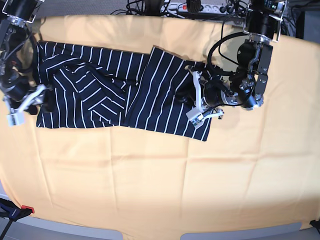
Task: Fold the T-shirt properly
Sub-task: 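Lay the folded half down with the left gripper and press it flat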
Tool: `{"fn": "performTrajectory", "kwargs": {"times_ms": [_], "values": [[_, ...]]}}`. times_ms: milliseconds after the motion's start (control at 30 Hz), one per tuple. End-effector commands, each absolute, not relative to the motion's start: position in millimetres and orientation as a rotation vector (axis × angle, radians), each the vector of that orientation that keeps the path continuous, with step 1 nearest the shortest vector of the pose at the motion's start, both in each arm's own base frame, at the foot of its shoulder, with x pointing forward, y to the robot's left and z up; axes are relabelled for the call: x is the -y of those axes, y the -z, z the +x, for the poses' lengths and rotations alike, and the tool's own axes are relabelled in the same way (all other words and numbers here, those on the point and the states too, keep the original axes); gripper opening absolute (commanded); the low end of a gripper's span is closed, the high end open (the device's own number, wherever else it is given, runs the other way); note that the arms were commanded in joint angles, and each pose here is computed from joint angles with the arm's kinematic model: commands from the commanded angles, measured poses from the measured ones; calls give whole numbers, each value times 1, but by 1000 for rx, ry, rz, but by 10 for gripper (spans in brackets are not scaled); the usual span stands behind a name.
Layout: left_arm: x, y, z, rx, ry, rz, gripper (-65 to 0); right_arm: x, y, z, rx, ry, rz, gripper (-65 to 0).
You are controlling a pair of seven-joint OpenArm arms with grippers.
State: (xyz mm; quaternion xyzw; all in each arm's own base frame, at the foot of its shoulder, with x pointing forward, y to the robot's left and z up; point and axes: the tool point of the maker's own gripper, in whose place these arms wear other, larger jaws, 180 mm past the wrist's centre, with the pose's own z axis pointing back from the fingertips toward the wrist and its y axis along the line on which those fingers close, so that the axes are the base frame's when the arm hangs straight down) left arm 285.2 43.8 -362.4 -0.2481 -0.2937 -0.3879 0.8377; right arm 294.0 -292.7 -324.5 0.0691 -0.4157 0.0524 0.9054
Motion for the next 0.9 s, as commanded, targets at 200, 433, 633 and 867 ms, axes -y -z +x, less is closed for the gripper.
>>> {"fn": "performTrajectory", "kwargs": {"times_ms": [200, 433, 633, 867], "values": [[-58, 356, 299, 647, 797, -459, -650, 347, 337, 247, 822, 155, 178, -260], [-53, 354, 296, 645, 789, -496, -650, 319, 390, 217, 737, 323, 564, -260], [-51, 352, 296, 650, 785, -513, -650, 282, 405, 203, 616, 284, 739, -260], [-49, 351, 295, 652, 781, -529, -650, 247, 408, 224, 563, 165, 785, -260]]}}
